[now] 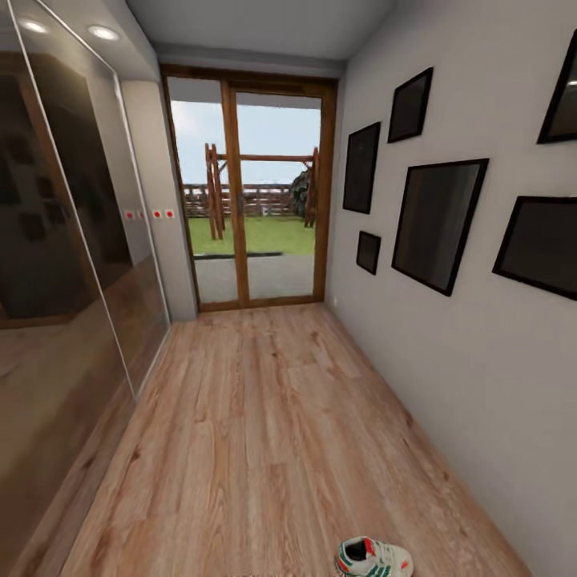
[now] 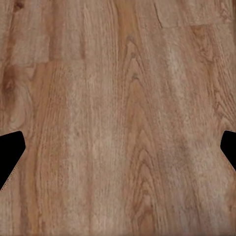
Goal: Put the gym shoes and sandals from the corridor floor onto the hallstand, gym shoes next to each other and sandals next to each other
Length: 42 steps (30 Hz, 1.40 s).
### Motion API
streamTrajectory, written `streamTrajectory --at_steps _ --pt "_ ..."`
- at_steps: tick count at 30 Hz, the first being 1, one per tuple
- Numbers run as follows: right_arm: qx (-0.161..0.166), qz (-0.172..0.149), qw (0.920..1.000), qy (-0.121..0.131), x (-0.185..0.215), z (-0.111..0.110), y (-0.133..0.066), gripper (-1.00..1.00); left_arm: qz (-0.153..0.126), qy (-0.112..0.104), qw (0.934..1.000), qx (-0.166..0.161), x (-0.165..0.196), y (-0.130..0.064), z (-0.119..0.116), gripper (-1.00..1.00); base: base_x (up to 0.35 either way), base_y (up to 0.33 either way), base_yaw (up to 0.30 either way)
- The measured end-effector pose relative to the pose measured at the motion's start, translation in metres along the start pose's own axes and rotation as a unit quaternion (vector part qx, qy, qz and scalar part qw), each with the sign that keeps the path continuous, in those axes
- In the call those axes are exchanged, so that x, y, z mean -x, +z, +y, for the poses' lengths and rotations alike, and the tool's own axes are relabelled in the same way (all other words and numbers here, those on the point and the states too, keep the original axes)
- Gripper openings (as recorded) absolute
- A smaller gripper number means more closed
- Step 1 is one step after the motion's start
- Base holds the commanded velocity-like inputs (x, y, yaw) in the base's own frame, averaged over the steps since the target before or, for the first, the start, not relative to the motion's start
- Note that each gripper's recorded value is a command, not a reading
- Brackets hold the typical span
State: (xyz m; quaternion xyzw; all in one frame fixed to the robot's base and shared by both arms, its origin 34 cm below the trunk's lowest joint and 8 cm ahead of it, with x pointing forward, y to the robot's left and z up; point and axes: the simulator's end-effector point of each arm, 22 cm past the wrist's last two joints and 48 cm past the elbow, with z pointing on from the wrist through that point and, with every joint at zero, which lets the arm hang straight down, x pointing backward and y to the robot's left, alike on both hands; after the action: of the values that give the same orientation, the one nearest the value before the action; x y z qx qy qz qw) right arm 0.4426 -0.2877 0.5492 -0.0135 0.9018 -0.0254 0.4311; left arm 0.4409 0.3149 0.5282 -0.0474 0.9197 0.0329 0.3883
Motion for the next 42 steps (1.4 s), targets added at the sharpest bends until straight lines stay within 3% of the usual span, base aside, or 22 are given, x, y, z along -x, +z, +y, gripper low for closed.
streamTrajectory --at_steps 16,42 --pt "0.000 0.004 1.0000 0.000 -0.003 0.000 0.000 1.00 0.003 0.001 1.0000 0.001 -0.003 0.000 0.002 1.00 -0.105 0.245 -0.284" --pt "-0.001 0.015 0.9999 0.002 -0.012 0.000 -0.001 1.00 0.014 0.001 0.9999 0.003 -0.012 0.000 0.002 1.00 -0.004 0.015 -0.273"
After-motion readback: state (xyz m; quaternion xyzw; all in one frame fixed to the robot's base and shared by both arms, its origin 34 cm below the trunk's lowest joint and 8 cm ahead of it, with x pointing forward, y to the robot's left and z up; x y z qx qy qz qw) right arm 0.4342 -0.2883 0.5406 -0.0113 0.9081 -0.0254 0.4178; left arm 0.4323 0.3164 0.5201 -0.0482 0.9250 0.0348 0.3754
